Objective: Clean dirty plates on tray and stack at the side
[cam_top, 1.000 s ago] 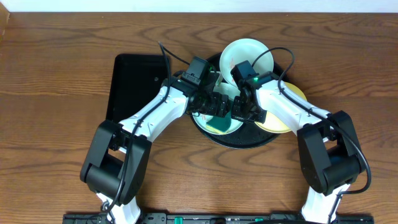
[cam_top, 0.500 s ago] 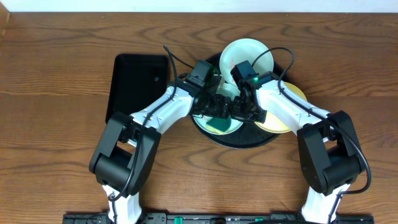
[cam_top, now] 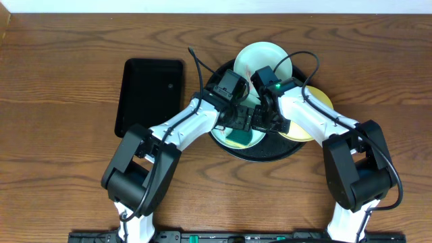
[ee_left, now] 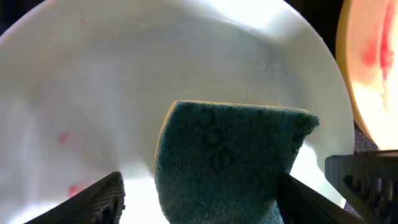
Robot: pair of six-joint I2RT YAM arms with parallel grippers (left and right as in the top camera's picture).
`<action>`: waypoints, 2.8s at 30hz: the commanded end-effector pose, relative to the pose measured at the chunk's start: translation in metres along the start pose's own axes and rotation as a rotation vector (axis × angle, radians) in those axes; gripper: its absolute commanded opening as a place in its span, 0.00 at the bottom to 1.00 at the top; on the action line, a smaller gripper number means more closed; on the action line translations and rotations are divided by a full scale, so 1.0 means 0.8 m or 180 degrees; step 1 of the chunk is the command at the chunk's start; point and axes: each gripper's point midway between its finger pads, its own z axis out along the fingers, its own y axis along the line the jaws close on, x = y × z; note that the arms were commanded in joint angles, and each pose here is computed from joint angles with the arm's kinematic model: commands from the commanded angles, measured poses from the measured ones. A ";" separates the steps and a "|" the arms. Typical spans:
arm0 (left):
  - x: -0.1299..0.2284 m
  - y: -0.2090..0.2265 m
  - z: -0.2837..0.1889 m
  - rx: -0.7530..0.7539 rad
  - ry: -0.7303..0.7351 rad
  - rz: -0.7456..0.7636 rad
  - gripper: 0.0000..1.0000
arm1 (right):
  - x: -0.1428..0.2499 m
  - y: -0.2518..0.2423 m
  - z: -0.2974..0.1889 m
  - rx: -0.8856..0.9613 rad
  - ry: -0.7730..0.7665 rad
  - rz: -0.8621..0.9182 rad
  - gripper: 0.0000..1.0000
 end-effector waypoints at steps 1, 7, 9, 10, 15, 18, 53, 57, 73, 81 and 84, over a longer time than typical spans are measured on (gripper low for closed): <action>-0.003 -0.018 0.002 0.0042 -0.0019 0.0035 0.78 | 0.018 0.018 0.005 -0.0139 0.0158 -0.0147 0.02; 0.008 -0.029 0.009 0.0237 0.0123 -0.0082 0.78 | 0.019 0.018 0.005 -0.0137 0.0163 -0.0147 0.02; 0.010 -0.029 0.011 0.0248 0.0146 -0.0085 0.78 | 0.019 0.017 0.005 -0.0135 0.0166 -0.0146 0.02; 0.011 -0.029 0.012 0.0242 0.0154 -0.0085 0.77 | 0.019 0.017 0.005 -0.0135 0.0166 -0.0146 0.02; 0.008 -0.020 0.012 0.0118 0.0108 -0.0084 0.40 | 0.019 0.017 0.005 -0.0134 0.0166 -0.0146 0.02; 0.005 -0.007 0.012 -0.0076 0.0059 -0.0087 0.29 | 0.020 0.016 0.005 -0.0126 0.0177 -0.0145 0.02; -0.069 0.102 -0.093 -0.1792 -0.1025 -0.0190 0.21 | 0.024 0.013 0.005 -0.0090 0.0218 -0.0166 0.02; -0.076 0.046 -0.115 -0.0809 -0.1056 -0.0411 0.22 | 0.023 0.014 0.005 -0.0099 0.0209 -0.0165 0.01; -0.023 0.026 -0.024 -0.0081 -0.0206 -0.1409 0.24 | 0.024 0.014 0.005 -0.0108 0.0215 -0.0165 0.01; -0.012 0.034 -0.004 -0.0157 -0.0075 -0.1238 0.65 | 0.022 0.015 0.005 -0.0118 0.0204 -0.0166 0.02; -0.011 0.037 -0.004 -0.0201 -0.0075 -0.0935 0.66 | 0.022 0.016 0.005 -0.0121 0.0200 -0.0168 0.02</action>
